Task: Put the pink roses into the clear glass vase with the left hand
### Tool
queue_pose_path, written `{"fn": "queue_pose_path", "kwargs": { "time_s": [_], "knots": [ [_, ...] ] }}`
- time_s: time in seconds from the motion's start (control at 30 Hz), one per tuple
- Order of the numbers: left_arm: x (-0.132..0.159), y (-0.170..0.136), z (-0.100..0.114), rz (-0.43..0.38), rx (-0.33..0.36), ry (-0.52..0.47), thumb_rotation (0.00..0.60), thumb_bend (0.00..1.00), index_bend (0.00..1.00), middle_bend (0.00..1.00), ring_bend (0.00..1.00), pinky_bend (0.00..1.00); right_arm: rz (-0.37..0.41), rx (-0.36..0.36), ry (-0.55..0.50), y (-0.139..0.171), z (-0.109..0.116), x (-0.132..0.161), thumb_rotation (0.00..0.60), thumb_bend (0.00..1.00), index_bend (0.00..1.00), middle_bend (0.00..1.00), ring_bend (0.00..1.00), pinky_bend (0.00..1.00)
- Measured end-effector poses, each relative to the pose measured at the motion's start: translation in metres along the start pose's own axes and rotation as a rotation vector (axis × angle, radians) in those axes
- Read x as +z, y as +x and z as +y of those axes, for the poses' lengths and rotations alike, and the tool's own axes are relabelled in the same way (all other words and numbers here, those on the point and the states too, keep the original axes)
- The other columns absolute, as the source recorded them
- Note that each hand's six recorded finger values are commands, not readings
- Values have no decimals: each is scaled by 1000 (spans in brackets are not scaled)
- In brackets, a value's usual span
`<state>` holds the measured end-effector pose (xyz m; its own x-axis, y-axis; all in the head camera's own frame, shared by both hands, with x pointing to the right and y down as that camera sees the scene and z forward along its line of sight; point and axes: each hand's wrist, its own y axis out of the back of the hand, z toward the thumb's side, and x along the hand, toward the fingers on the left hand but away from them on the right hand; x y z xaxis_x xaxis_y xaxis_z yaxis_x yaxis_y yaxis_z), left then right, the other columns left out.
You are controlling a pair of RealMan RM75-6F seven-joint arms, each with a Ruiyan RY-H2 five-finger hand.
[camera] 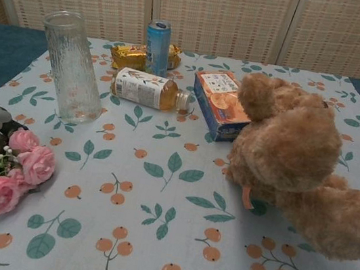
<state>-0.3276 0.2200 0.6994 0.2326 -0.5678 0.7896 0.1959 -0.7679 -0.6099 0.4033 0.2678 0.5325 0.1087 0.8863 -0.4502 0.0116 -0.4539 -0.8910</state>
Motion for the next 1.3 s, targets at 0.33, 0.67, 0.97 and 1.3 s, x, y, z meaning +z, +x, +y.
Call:
{"fn": "queue_pose_path", "kwargs": {
  "time_s": [0.33,0.67,0.97,1.3],
  "knots": [
    [-3,-1,8,-1,111,-109,600,568,815,944,669,215,-2,-6,-1,1,1,0,600,95,0,0,0,0],
    [-37,-21,72,-103,512,-488,600,593,847,958,685,211,-4,4,6,0,-2,1,600,95,0,0,0,0],
    [-94,-57,165,-242,1170,-701,600,622,847,954,681,197,-4,40,6,-3,-10,3,600,95,0,0,0,0],
    [-69,-37,256,-398,1456,-826,600,624,840,936,659,163,-25,54,20,-8,-16,1,600,95,0,0,0,0]
  ]
}}
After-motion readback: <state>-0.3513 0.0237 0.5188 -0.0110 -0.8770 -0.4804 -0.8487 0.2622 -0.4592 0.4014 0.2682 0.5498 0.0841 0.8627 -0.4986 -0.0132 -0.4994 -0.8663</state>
